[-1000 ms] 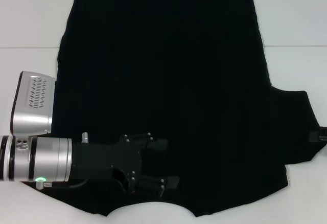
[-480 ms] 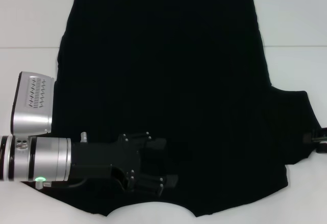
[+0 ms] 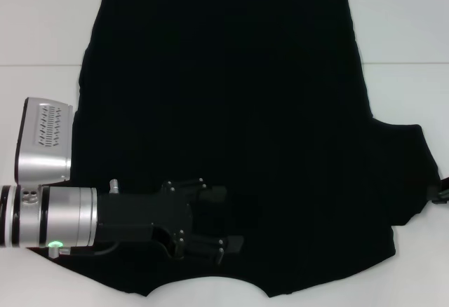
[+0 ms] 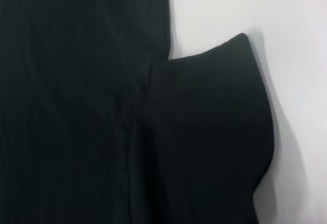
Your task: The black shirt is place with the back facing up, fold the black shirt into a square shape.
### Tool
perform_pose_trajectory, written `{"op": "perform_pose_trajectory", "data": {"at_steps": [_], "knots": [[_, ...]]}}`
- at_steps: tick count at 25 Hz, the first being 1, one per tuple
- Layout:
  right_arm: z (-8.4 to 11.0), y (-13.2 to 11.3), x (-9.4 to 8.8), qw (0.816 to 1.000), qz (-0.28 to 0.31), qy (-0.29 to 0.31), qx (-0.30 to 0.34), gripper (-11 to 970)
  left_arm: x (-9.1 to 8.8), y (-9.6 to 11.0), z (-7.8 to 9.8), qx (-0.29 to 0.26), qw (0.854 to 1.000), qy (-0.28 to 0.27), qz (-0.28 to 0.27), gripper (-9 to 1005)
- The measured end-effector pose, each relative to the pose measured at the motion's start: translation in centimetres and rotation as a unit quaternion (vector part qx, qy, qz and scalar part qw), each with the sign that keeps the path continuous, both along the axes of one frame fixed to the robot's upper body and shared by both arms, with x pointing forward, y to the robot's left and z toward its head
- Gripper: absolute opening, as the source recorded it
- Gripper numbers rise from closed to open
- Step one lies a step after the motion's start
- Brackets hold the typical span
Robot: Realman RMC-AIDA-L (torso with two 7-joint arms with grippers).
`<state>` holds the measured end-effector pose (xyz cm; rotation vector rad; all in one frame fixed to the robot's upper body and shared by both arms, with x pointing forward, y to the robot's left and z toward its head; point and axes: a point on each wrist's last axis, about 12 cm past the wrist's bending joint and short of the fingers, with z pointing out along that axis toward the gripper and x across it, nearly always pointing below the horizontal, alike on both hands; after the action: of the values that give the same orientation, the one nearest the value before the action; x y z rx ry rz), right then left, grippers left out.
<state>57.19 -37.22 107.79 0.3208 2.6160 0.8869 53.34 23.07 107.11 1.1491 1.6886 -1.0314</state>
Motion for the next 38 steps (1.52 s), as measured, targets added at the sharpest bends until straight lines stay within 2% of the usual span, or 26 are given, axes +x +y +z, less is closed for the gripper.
{"op": "perform_pose_trajectory", "data": {"at_steps": [8, 23, 38], "knots": [[-0.3, -0.4, -0.3, 1.000, -0.006, -0.002, -0.005, 4, 0.1, 0.0, -0.1, 0.001, 1.000, 0.004, 0.005, 933], [-0.5, -3.5, -1.6, 0.998, -0.032, -0.016, -0.044, 3, 0.0, -0.2, -0.2, -0.001, 1.000, 0.013, 0.009, 933], [1.7, -3.9, 0.0, 0.996, -0.033, -0.058, -0.058, 4, -0.1, -0.3, -0.3, -0.005, 1.000, 0.026, 0.013, 933]]}}
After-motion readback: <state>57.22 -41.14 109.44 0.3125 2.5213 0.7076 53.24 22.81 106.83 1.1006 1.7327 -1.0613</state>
